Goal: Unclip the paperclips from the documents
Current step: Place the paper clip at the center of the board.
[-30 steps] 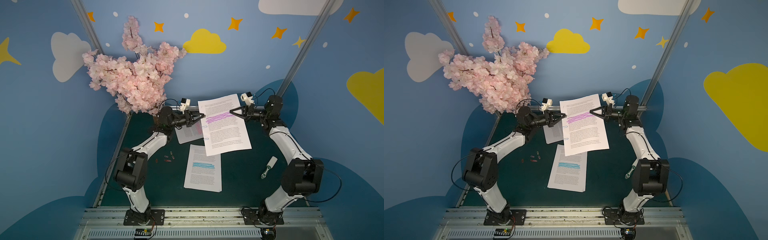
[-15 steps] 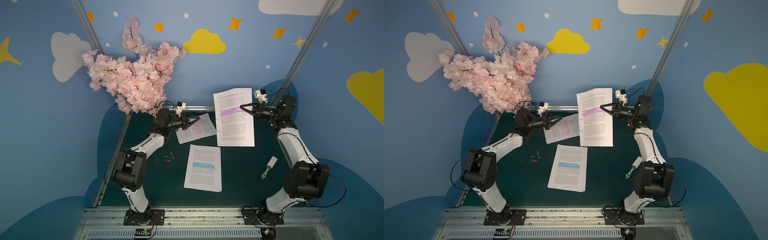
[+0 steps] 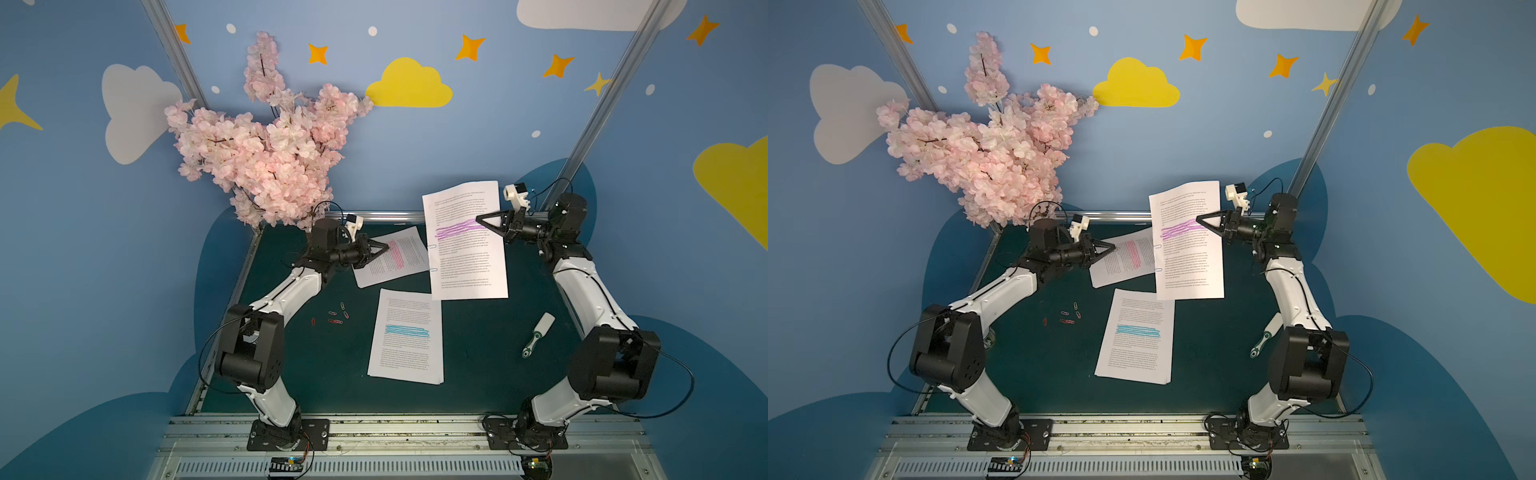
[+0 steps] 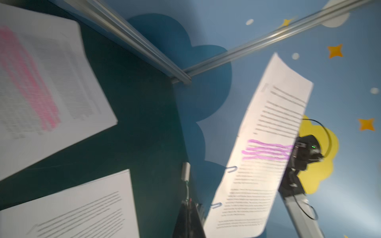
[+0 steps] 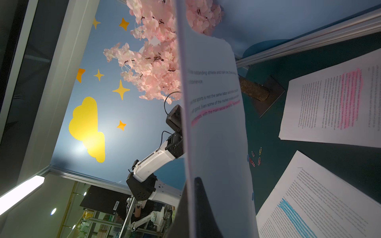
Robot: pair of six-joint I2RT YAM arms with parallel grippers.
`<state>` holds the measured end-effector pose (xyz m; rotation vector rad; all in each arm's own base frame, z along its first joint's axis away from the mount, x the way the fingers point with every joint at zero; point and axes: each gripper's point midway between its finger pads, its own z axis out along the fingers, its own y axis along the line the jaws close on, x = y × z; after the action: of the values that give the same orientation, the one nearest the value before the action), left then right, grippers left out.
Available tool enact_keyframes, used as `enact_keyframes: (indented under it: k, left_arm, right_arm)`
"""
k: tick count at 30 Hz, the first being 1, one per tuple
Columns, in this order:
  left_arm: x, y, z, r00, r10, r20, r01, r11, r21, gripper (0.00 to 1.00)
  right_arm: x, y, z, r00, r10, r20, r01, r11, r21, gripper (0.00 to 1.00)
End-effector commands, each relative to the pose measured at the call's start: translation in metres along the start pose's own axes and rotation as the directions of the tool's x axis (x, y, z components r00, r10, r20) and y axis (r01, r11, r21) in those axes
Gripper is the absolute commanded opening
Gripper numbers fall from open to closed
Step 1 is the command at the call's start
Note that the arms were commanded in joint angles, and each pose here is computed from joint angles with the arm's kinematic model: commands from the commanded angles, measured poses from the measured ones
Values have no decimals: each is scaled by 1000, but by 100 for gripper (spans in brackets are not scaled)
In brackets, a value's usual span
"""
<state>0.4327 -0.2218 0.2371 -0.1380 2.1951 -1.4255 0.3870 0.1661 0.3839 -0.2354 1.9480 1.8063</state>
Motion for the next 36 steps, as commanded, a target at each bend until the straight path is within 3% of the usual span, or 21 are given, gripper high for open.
enact_keyframes:
  k: [1, 5, 10, 15, 19, 20, 23, 25, 27, 30, 32, 34, 36]
  left_arm:
    - [40, 105, -29, 995, -20, -97, -24, 900, -436, 3]
    - [66, 164, -33, 982, -95, -162, -11, 833, -553, 3]
    - [82, 209, -28, 974, -161, -157, 29, 785, -619, 3]
    - [93, 232, -35, 971, -192, -142, 45, 730, -682, 3]
    - [96, 235, -42, 969, -199, -149, 35, 703, -710, 13]
    - [94, 237, -47, 973, -184, -139, 25, 683, -730, 20]
    - [91, 229, -59, 978, -159, -137, 3, 662, -749, 59]
    - [88, 220, -71, 982, -133, -133, -17, 642, -767, 76]
    - [82, 208, -80, 986, -102, -129, -35, 635, -771, 84]
    - [75, 187, -89, 989, -66, -134, -61, 643, -764, 86]
    - [69, 168, -88, 989, -36, -144, -82, 677, -731, 86]
    - [61, 137, -76, 987, 25, -156, -121, 758, -641, 86]
    - [56, 92, -57, 982, 103, -160, -167, 870, -463, 87]
  right_arm:
    - [29, 13, 12, 997, -30, -74, 29, 999, -18, 0]
    - [49, 8, 27, 993, -6, -119, 4, 1000, -19, 0]
    - [69, 7, 37, 987, 24, -161, -26, 1000, -12, 0]
    - [76, 9, 37, 984, 36, -176, -38, 999, -6, 0]
    - [79, 7, 37, 982, 46, -184, -47, 999, -4, 0]
    - [80, 7, 38, 982, 45, -186, -47, 999, -5, 0]
    - [79, 9, 38, 981, 41, -187, -43, 999, -8, 0]
    - [79, 9, 38, 981, 39, -190, -42, 999, -11, 0]
    - [79, 9, 38, 981, 42, -192, -45, 999, -12, 0]
    - [78, 8, 39, 980, 39, -196, -43, 999, -17, 0]
    - [77, 10, 40, 979, 35, -200, -41, 999, -23, 0]
    - [76, 11, 41, 978, 36, -207, -44, 999, -32, 0]
    - [75, 12, 43, 976, 38, -214, -47, 998, -37, 0]
